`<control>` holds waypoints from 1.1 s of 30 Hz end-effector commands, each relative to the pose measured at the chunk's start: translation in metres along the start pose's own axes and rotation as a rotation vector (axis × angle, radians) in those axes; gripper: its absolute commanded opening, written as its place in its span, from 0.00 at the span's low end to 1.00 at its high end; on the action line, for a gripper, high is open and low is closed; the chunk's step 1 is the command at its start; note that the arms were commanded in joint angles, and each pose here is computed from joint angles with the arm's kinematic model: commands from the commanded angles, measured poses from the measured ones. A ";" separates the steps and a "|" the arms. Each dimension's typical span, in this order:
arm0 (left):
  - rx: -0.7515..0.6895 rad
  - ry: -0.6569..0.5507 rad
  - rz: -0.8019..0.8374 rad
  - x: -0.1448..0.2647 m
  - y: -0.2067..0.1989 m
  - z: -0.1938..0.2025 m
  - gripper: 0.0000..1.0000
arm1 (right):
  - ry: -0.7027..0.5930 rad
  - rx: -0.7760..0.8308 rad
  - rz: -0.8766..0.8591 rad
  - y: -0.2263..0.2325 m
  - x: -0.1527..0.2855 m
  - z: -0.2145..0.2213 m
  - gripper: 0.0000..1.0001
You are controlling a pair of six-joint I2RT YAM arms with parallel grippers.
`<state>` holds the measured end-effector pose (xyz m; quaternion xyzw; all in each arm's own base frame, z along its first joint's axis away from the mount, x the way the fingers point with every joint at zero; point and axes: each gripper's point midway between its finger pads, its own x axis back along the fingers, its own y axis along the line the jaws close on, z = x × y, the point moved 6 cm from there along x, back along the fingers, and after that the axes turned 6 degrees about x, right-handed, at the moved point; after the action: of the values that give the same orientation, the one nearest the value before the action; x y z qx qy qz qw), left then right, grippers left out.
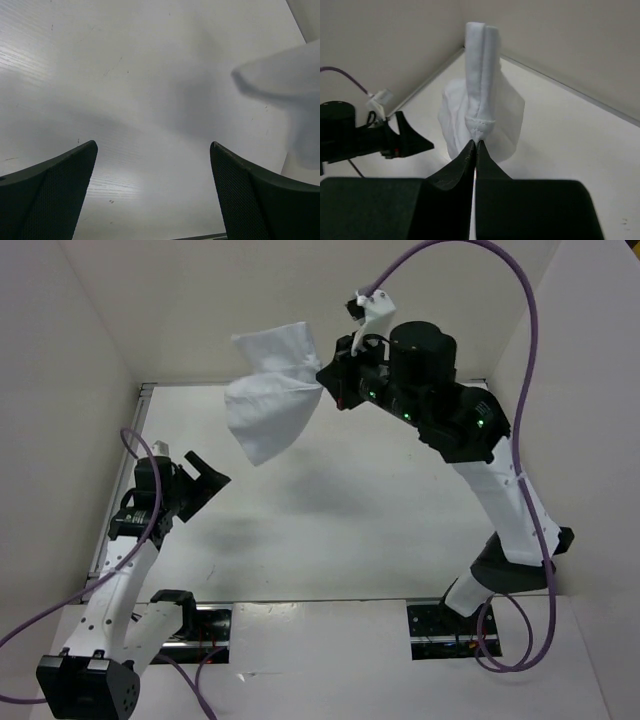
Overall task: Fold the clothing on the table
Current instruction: Move the skirt to the center of the board
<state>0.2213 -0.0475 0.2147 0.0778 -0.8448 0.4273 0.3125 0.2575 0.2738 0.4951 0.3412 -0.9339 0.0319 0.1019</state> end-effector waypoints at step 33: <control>0.006 -0.087 0.062 0.016 -0.014 -0.015 1.00 | 0.148 -0.234 -0.499 0.060 -0.066 0.043 0.00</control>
<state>0.2186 -0.0444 0.2249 0.0719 -0.8548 0.4296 0.2820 0.2853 0.3471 0.3647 0.4542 -0.8297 -0.0567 0.3196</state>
